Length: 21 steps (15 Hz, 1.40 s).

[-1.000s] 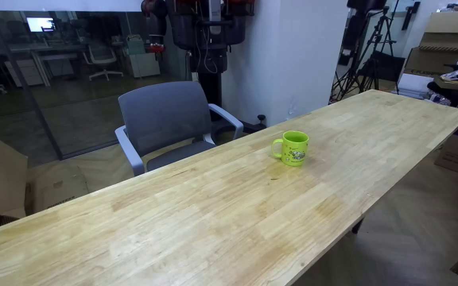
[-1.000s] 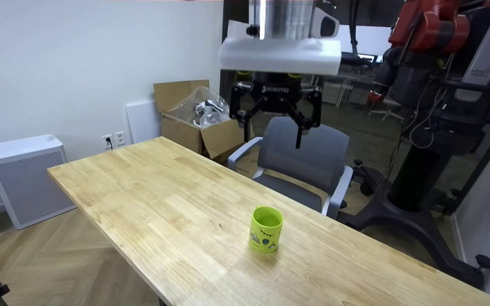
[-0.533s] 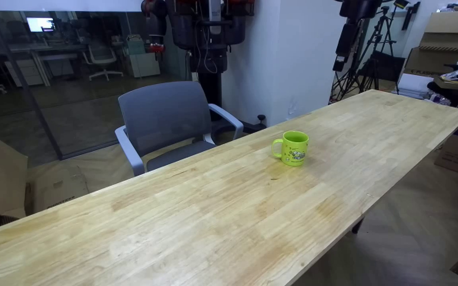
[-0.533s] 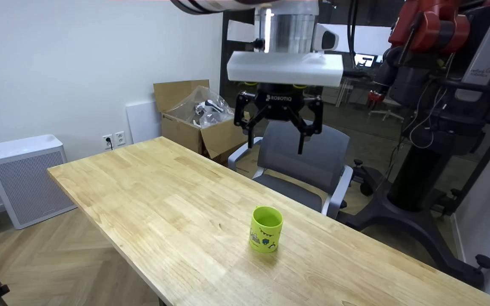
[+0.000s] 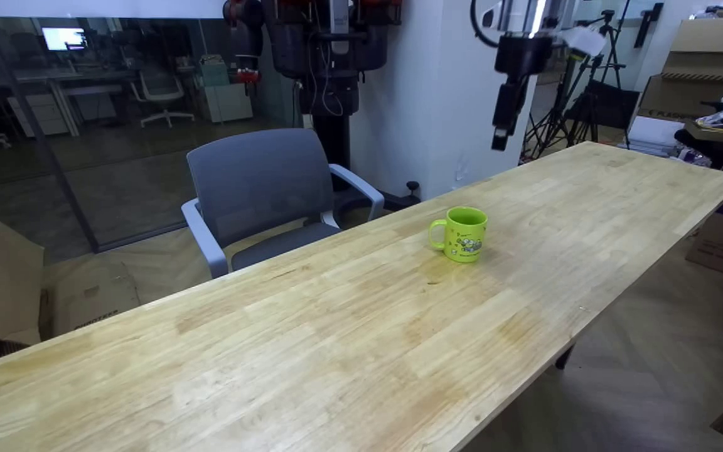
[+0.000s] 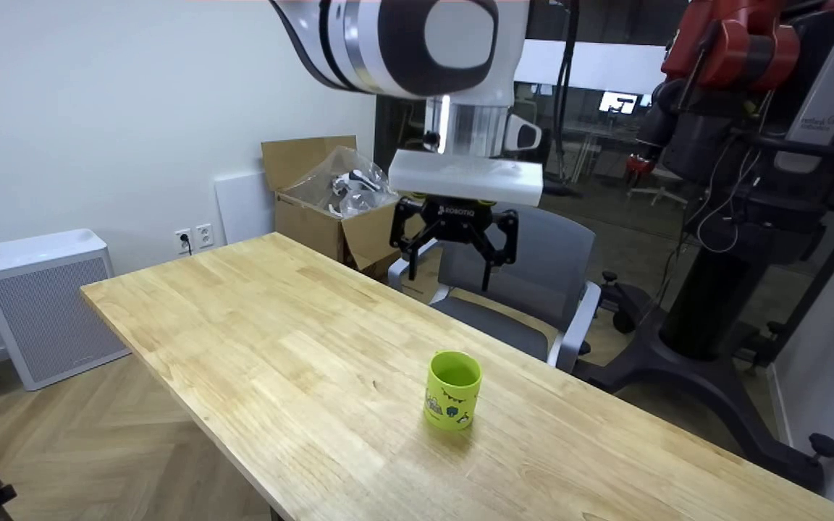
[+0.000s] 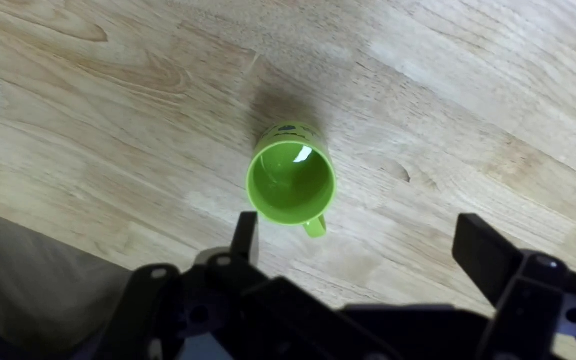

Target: Slide the mug backwards

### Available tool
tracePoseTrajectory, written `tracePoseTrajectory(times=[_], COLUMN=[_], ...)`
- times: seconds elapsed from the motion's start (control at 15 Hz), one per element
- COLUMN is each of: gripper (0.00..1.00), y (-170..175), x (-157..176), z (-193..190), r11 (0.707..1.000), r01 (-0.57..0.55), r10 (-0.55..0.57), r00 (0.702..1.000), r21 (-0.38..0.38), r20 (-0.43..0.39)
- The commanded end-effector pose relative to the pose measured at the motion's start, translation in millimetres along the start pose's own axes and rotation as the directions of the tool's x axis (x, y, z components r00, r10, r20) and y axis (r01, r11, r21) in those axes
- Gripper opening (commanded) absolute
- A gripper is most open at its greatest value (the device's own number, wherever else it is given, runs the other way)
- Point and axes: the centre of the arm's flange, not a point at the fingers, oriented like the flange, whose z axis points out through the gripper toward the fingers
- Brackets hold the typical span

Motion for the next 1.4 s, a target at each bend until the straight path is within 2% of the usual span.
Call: tracePoseTrajectory(times=[0.0,0.13,0.27,0.33,0.4,0.67,0.93,1.13,1.33], gripper=[1.00,1.00,1.00,1.00,1.00,1.00,1.00,1.00,1.00], y=[11,4,-1,0,-11,-7,-27,-42,-54], x=[48,61,67,66,51,57,56,53,47], z=[40,66,81,81,85,88,109,128,144], r11=[0.999,0.995,0.995,0.997,0.995,0.994,0.991,0.988,0.986], r01=[0.038,0.081,0.094,0.077,0.099,0.106,0.128,0.148,0.169], r10=[-0.040,-0.086,-0.097,-0.076,-0.102,-0.105,-0.124,-0.147,-0.169], r00=[0.997,0.991,0.988,0.990,0.989,0.988,0.989,0.988,0.985], r21=[0.038,0.052,0.029,-0.008,0.034,-0.004,-0.045,-0.034,0.009], r20=[0.065,0.099,0.120,0.119,0.106,0.113,0.077,0.048,0.021])
